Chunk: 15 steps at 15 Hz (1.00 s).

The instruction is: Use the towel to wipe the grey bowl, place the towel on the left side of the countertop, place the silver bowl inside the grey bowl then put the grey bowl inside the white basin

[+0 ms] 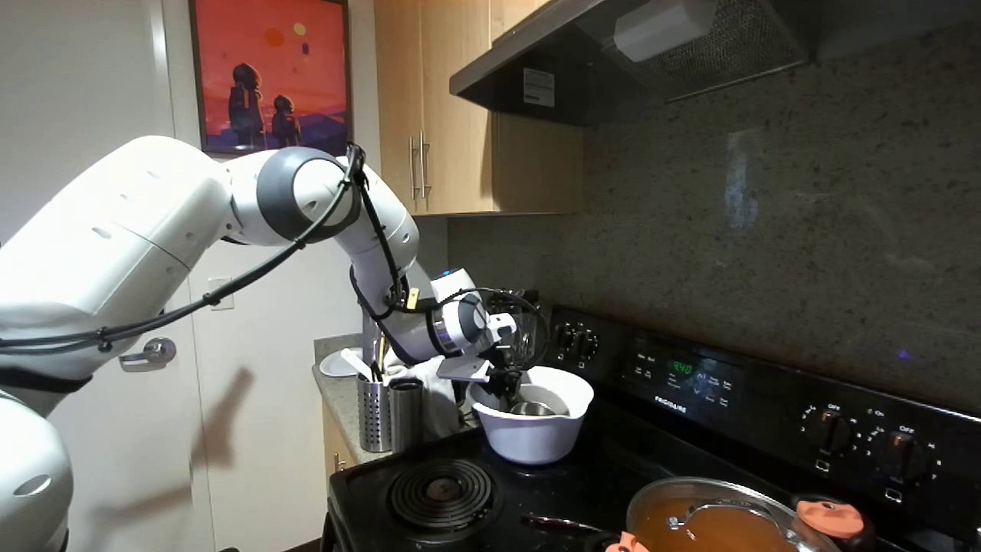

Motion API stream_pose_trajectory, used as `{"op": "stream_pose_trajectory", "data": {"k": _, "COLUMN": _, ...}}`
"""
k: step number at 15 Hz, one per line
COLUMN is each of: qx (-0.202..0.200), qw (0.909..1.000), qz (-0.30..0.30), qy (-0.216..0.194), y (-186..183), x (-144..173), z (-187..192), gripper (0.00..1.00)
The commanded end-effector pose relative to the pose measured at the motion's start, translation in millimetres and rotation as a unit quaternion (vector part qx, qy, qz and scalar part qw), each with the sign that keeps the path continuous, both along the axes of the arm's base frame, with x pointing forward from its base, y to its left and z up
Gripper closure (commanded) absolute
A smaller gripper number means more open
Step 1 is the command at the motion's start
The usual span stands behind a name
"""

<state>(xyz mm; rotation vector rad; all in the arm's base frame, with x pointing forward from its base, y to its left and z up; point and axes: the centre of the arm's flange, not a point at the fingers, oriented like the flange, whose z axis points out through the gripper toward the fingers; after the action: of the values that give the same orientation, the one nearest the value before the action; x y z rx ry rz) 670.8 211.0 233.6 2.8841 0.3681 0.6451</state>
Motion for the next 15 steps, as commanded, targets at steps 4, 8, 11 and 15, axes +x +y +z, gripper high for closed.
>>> {"op": "stream_pose_trajectory", "data": {"k": 4, "qx": -0.001, "qw": 0.9997, "qz": 0.006, "qy": -0.026, "y": 3, "x": 11, "z": 25, "gripper": 0.28}}
{"op": "stream_pose_trajectory", "data": {"k": 8, "qx": 0.014, "qw": 0.9994, "qz": 0.003, "qy": -0.032, "y": 9, "x": 6, "z": 60, "gripper": 0.01}}
{"op": "stream_pose_trajectory", "data": {"k": 11, "qx": 0.028, "qw": 0.9989, "qz": 0.001, "qy": -0.037, "y": 11, "x": -6, "z": 107, "gripper": 0.0}}
{"op": "stream_pose_trajectory", "data": {"k": 15, "qx": 0.017, "qw": 0.9993, "qz": -0.006, "qy": -0.034, "y": -7, "x": -42, "z": 181, "gripper": 0.0}}
